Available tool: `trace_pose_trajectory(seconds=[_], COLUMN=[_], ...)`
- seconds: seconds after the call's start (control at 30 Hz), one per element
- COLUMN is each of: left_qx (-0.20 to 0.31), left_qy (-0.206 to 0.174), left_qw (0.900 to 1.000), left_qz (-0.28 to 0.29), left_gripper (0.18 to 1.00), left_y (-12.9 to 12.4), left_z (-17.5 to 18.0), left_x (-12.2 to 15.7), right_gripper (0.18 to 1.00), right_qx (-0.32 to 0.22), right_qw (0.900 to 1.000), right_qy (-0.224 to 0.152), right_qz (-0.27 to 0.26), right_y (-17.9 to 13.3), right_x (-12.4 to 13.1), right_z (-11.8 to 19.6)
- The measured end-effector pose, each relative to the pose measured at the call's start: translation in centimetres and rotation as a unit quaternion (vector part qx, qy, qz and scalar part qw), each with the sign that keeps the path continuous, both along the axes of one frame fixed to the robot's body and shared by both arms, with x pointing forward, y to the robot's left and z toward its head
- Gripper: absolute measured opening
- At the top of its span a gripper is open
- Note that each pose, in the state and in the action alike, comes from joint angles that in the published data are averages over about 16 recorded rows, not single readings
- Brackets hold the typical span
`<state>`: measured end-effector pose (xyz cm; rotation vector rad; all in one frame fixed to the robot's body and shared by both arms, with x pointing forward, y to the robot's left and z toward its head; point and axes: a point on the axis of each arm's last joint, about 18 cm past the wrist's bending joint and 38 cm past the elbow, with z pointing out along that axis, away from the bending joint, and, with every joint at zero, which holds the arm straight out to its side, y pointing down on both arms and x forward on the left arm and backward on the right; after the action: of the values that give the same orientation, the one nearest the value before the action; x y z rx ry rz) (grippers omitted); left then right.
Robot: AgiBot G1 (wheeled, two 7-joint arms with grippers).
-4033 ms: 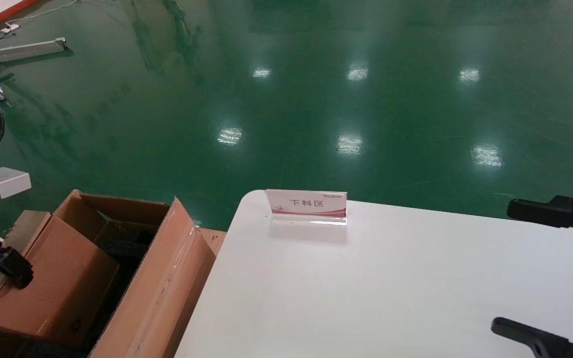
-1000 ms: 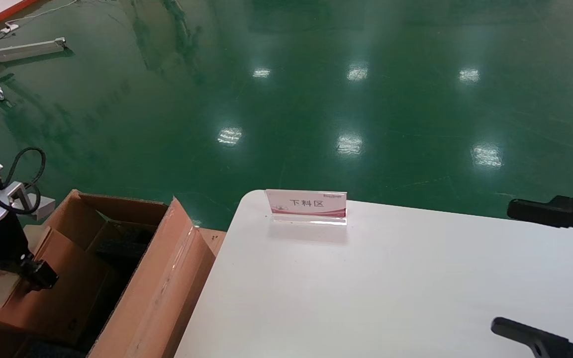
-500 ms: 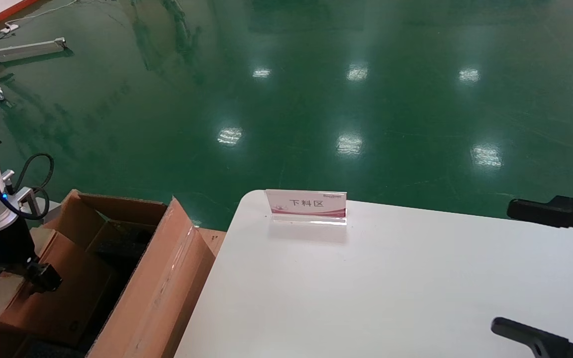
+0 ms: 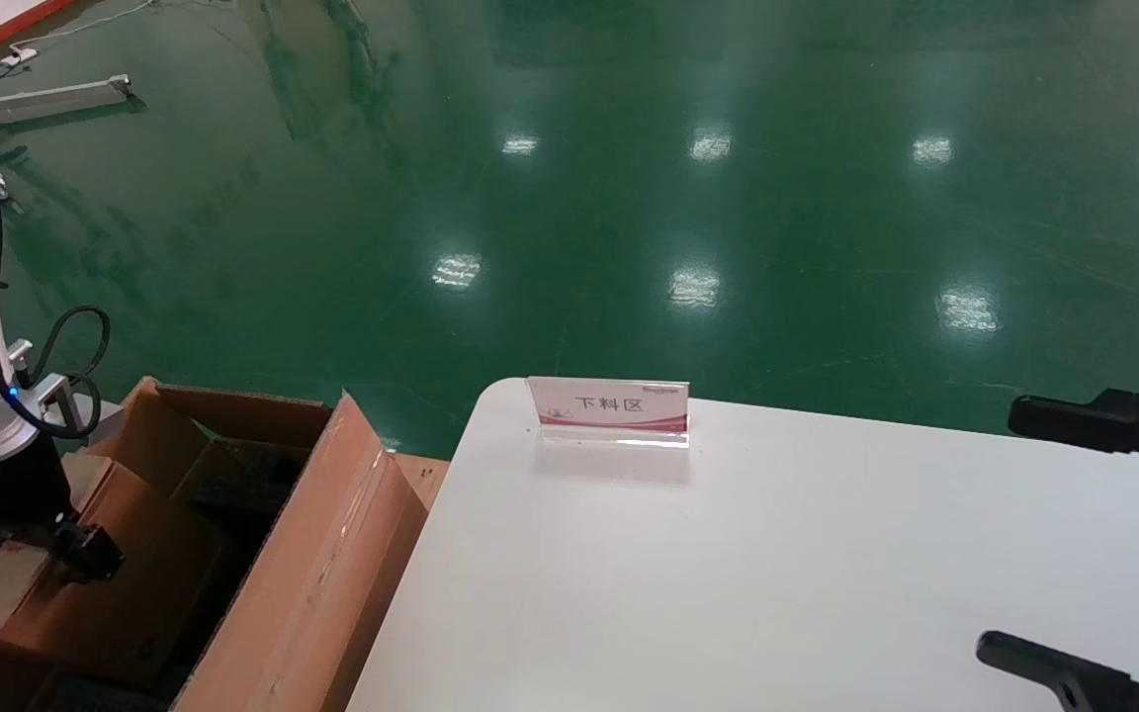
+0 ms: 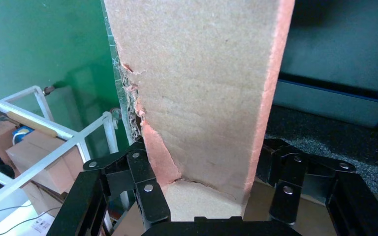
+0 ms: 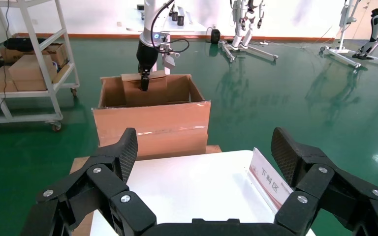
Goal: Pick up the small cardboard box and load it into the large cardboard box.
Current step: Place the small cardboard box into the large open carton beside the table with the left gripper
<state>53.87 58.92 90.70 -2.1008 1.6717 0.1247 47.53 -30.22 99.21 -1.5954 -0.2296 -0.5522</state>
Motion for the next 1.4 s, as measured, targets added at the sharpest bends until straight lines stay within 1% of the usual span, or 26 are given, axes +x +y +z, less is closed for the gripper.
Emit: trace_pose_trajectory(seconds=[0.13, 0.57, 0.67, 1.0, 1.03, 1.1, 1.27, 1.4], left_qx=[0.0, 0.0, 0.0, 0.001, 0.002, 0.003, 0.005, 0.007], left_qy=[0.0, 0.0, -0.001, -0.008, -0.01, -0.014, -0.032, -0.052], left_qw=[1.0, 1.0, 1.0, 0.9999, 0.9998, 0.9994, 0.9971, 0.9926], left_qz=[0.0, 0.0, 0.0, -0.015, -0.019, -0.03, -0.069, -0.11], left_gripper=[0.313, 0.414, 0.49, 0.666, 0.697, 0.761, 0.83, 0.885], left_y=[0.0, 0.0, 0.0, -0.3, -0.3, -0.5, -1.1, -1.6], left_z=[0.0, 0.0, 0.0, 0.6, 0.7, 1.2, 2.7, 4.3], left_x=[0.0, 0.0, 0.0, 0.5, 0.6, 0.8, 1.6, 2.3], right_gripper=[0.995, 0.995, 0.995, 0.995, 0.995, 0.995, 0.995, 0.995], right_qx=[0.0, 0.0, 0.0, 0.0, 0.0, 0.0, 0.0, 0.0], right_qw=[1.0, 1.0, 1.0, 1.0, 1.0, 1.0, 1.0, 1.0], right_qy=[0.0, 0.0, 0.0, 0.0, 0.0, 0.0, 0.0, 0.0], right_qz=[0.0, 0.0, 0.0, 0.0, 0.0, 0.0, 0.0, 0.0], right_y=[0.0, 0.0, 0.0, 0.0, 0.0, 0.0, 0.0, 0.0], right_x=[0.0, 0.0, 0.0, 0.0, 0.0, 0.0, 0.0, 0.0], right_z=[0.0, 0.0, 0.0, 0.0, 0.0, 0.0, 0.0, 0.0])
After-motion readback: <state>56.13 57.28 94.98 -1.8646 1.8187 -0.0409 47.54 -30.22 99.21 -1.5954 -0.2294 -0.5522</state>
